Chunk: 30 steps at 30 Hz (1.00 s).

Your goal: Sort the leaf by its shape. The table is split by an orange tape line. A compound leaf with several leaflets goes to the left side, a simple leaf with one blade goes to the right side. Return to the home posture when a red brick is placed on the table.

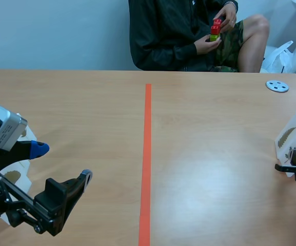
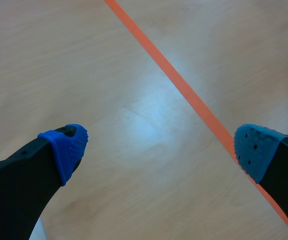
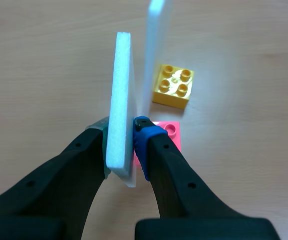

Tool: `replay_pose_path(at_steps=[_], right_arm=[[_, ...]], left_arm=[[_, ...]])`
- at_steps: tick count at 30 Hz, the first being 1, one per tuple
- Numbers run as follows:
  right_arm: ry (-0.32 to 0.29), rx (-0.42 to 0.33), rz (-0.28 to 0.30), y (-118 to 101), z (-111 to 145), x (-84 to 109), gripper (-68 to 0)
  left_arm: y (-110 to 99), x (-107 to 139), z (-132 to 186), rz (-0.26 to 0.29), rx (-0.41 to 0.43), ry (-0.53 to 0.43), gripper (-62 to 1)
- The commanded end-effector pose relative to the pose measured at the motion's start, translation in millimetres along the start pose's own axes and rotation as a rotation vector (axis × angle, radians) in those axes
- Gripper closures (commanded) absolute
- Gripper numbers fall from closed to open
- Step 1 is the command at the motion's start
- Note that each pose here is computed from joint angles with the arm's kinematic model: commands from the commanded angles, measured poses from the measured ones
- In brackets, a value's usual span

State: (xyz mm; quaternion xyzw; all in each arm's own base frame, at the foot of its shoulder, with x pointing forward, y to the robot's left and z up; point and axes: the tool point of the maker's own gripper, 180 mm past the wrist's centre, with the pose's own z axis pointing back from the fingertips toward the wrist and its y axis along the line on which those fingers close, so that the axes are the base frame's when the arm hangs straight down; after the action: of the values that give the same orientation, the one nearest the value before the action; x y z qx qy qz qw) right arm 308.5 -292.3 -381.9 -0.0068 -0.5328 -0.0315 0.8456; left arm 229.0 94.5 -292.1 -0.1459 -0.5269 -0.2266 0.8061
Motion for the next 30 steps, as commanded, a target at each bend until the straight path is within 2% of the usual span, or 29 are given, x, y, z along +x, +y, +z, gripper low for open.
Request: replay_pose_path(at_steps=[1, 8, 11, 17, 20, 27, 30], right_arm=[[-0.043, -0.006, 0.007, -0.8, -2.3, 14.7, -5.5], [-0.033, -0.01, 0.006, -1.4, -1.8, 12.1, -6.1], [-0.029, -0.01, 0.006, -1.4, -1.8, 11.3, -15.0], [-0.031, -0.008, 0.006, -1.4, -1.8, 12.0, -28.3], [-0.047, 0.017, 0.004, 2.3, -1.5, 16.3, -36.8], [-0.109, 0.046, 0.008, 5.8, 3.0, 39.4, -62.7], [-0.154, 0.105, 0.011, 14.6, 12.8, 54.4, -67.9]], left_arm=[[0.7, 6.9, 0.2, 0.002, 0.001, -0.026, -62.3], [0.7, 6.9, 0.2, 0.002, 0.001, -0.026, -62.3], [0.7, 6.9, 0.2, 0.002, 0.001, -0.026, -62.3], [0.7, 6.9, 0.2, 0.002, 0.001, -0.026, -62.3], [0.7, 6.9, 0.2, 0.002, 0.001, -0.026, -62.3], [0.7, 6.9, 0.2, 0.001, 0.001, -0.026, -62.3], [0.7, 6.9, 0.2, 0.001, 0.001, -0.027, -62.3]])
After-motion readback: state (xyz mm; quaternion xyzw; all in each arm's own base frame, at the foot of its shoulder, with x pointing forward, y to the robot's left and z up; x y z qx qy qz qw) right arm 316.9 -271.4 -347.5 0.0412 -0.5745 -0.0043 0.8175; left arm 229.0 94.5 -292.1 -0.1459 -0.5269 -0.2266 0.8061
